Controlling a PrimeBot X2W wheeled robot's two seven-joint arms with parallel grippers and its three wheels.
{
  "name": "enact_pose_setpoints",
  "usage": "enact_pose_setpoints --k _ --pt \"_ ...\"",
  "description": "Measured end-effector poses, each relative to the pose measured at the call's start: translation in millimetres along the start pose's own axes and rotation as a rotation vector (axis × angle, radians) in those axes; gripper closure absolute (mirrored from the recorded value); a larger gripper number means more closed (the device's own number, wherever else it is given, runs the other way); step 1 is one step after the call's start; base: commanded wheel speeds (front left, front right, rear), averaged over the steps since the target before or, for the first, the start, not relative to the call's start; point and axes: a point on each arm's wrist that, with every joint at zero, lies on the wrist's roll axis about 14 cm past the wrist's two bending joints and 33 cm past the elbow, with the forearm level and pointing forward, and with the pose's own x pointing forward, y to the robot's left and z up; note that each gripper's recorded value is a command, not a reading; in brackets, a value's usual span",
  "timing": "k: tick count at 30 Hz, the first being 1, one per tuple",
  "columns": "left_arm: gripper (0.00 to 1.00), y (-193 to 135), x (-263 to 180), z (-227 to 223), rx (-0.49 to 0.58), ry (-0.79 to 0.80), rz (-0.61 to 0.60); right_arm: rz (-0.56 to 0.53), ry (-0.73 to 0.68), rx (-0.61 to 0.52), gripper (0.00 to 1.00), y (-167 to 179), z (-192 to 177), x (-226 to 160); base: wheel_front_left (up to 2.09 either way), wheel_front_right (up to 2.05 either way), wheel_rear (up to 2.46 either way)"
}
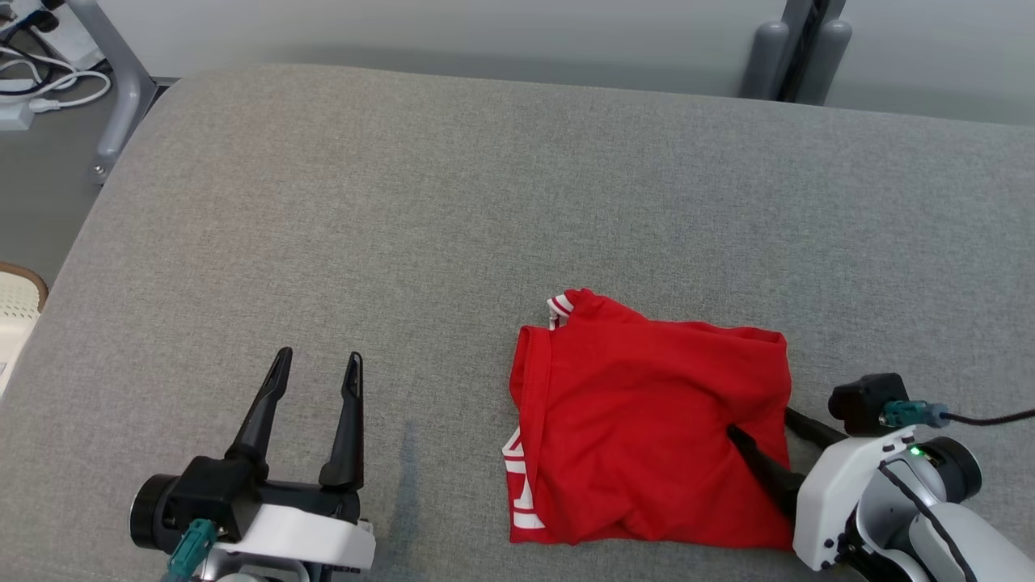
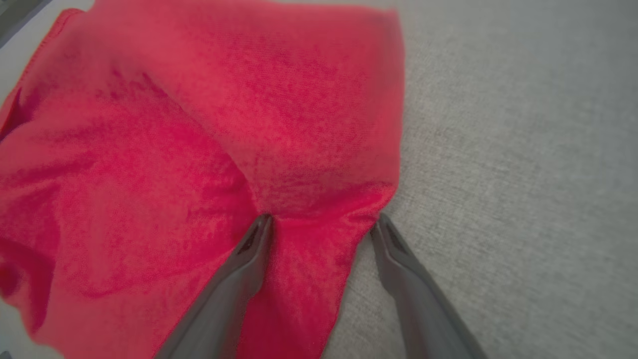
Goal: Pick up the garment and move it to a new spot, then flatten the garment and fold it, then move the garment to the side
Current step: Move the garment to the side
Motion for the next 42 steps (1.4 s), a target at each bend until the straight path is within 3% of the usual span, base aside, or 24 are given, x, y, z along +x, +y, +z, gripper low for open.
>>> enact_pose_setpoints --k 2,3,10,17,22,35,42 --pt "0.00 1 3 -3 0.001 0.006 0.001 0.023 0.029 0.013 0.89 3 -2 5 0.00 0.00 0.00" --pt "0.00 0 4 -3 0.002 0.007 0.000 0.031 0.036 0.014 1.00 3 -2 7 0.00 0.00 0.00" --pt "0.00 -7 13 -6 0.003 0.007 -0.027 0.034 0.013 0.020 1.00 -1 8 5 0.00 0.00 0.00" --pt "0.00 -31 26 -5 0.004 -0.005 -0.112 -0.060 -0.071 0.007 1.00 -29 21 -31 0.00 0.00 0.00" --pt "0.00 -60 39 -4 0.005 -0.020 -0.211 -0.162 -0.097 -0.029 1.00 -51 17 -69 0.00 0.00 0.00" --pt "0.00 -164 68 -18 -0.010 0.014 -0.526 -0.441 -0.111 0.029 1.00 -92 -14 -166 0.00 0.00 0.00" --pt "0.00 -197 78 -31 -0.022 0.039 -0.619 -0.533 -0.198 -0.007 1.00 -122 15 -187 0.00 0.00 0.00"
